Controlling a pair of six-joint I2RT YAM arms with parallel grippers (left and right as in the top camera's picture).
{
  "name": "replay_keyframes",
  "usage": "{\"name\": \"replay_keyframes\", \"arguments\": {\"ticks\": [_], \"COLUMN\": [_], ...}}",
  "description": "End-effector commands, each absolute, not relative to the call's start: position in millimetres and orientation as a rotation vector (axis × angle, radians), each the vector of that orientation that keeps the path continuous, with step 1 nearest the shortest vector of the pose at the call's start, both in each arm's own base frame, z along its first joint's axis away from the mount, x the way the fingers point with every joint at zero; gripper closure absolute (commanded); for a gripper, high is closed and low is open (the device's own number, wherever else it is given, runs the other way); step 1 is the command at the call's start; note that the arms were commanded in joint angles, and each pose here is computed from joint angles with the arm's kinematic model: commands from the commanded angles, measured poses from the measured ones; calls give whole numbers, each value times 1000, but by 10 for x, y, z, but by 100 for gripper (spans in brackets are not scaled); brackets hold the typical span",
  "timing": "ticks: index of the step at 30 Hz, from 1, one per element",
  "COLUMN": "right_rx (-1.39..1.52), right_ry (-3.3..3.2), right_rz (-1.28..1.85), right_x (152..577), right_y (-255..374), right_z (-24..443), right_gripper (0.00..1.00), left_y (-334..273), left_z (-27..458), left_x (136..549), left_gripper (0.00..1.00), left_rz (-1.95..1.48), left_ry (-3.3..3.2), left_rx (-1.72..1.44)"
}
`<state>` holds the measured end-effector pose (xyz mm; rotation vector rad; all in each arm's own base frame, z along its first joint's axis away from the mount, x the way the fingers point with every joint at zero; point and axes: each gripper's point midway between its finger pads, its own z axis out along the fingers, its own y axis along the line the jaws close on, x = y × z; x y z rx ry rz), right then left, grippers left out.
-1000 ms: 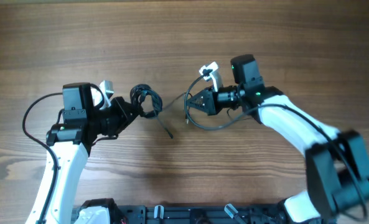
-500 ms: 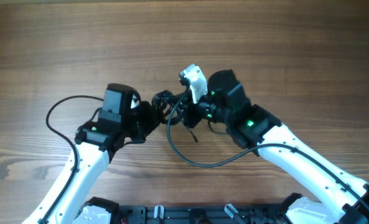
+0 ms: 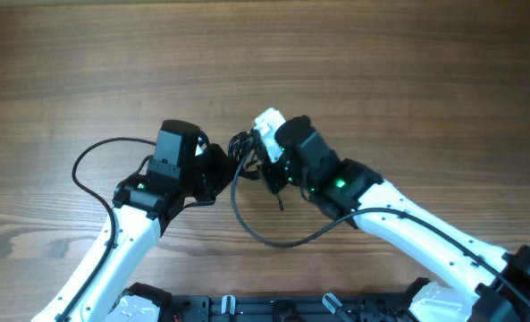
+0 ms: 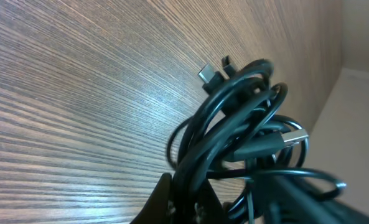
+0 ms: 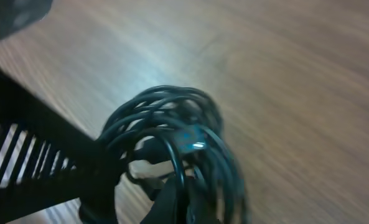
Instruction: Untangle cables
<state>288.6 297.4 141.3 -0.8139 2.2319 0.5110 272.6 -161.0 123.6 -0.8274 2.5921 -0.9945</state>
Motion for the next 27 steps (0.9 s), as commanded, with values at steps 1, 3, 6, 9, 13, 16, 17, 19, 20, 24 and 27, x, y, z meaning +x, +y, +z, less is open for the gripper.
{"name": "replay_keyframes", "arguments": {"ticks": [1, 3, 6, 9, 13, 16, 17, 19, 20, 24, 27], "right_rx": [-916, -919, -921, -903, -684, -570, -608, -794, -821, -864, -907], "right_ry": [2222, 2209, 2247, 2265, 2275, 2265, 2269, 2296, 2352, 2461, 2460], "right_rz": [543, 550, 514, 517, 599, 636, 620, 585, 570, 574, 648], "right_x": [2721, 2716, 2724, 2736, 2844, 2835, 2779, 2598, 2521, 2394, 2354], "right_y": [3152, 3183, 3145, 3144, 3038, 2780, 2720, 2675, 2626, 2595, 2706], "right_z": [1317, 1337, 1212, 1173, 1562, 1890, 1900, 1757, 1618, 1301, 1248], "right_gripper": [95, 94, 81, 40, 20, 20, 20, 22, 28, 52, 62], "left_y": [-1646, -1646, -1676, -1764, -1683, -1659, -1647, -1640, -1630, -1627, -1627], "left_z": [1357, 1358, 1403, 1485, 1441, 1442, 1441, 1447, 1447, 1446, 1445], "left_x": [2802, 2804, 2838, 2840, 2882, 2909, 2917, 2928, 2934, 2935, 2933], "left_gripper": [96, 96, 96, 96, 96, 96, 96, 96, 96, 96, 96], "left_rz": [-1028, -1028, -1051, -1106, -1036, -1020, -1017, -1018, -1016, -1014, -1013], "left_ry": [2550, 2549, 2532, 2528, 2516, 2503, 2500, 2495, 2493, 2493, 2494], "left_rx": [-831, -830, -792, -648, -681, -693, -702, -703, -707, -701, -698]}}
